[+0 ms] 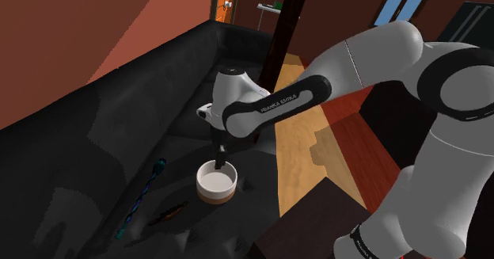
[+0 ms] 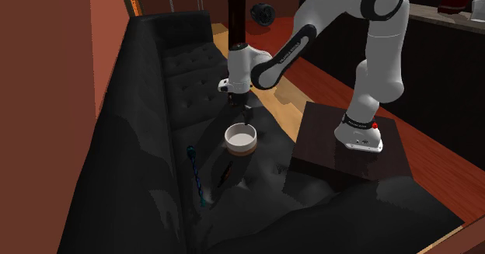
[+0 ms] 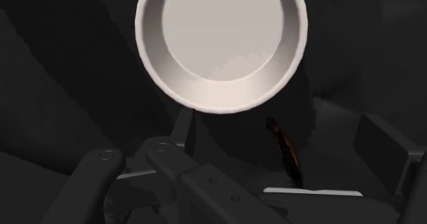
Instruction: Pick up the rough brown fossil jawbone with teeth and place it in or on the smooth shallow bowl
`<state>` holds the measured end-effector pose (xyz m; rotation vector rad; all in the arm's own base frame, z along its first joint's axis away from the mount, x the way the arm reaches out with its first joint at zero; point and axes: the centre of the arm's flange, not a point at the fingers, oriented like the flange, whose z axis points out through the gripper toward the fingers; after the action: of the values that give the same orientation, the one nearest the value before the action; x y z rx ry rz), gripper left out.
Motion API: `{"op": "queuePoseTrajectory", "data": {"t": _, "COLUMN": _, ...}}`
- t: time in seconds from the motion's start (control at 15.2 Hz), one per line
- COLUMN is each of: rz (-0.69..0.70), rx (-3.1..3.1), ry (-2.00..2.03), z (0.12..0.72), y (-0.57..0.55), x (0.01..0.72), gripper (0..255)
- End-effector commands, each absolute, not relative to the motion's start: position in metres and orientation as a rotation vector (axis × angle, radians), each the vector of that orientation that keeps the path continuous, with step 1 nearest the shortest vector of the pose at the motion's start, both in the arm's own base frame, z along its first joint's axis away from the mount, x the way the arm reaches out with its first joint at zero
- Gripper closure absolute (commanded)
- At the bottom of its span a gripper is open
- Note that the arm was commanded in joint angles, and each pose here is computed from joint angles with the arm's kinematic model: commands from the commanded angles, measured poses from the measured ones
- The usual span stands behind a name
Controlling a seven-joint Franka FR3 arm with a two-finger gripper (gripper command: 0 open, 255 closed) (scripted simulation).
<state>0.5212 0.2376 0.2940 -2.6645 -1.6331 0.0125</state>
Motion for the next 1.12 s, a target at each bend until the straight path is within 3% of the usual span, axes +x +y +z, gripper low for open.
{"op": "queuePoseTrajectory", "data": {"t": 0.0, "rz": 0.017, "rx": -2.615, "ry": -1.699, "z": 0.274, "y": 0.256, "x": 0.53, "gripper": 0}}
{"op": "queuePoseTrajectory", "data": {"t": 1.06, "rz": 0.062, "rx": -2.208, "ry": -2.135, "z": 0.131, "y": 0.396, "x": 0.533, "gripper": 0}}
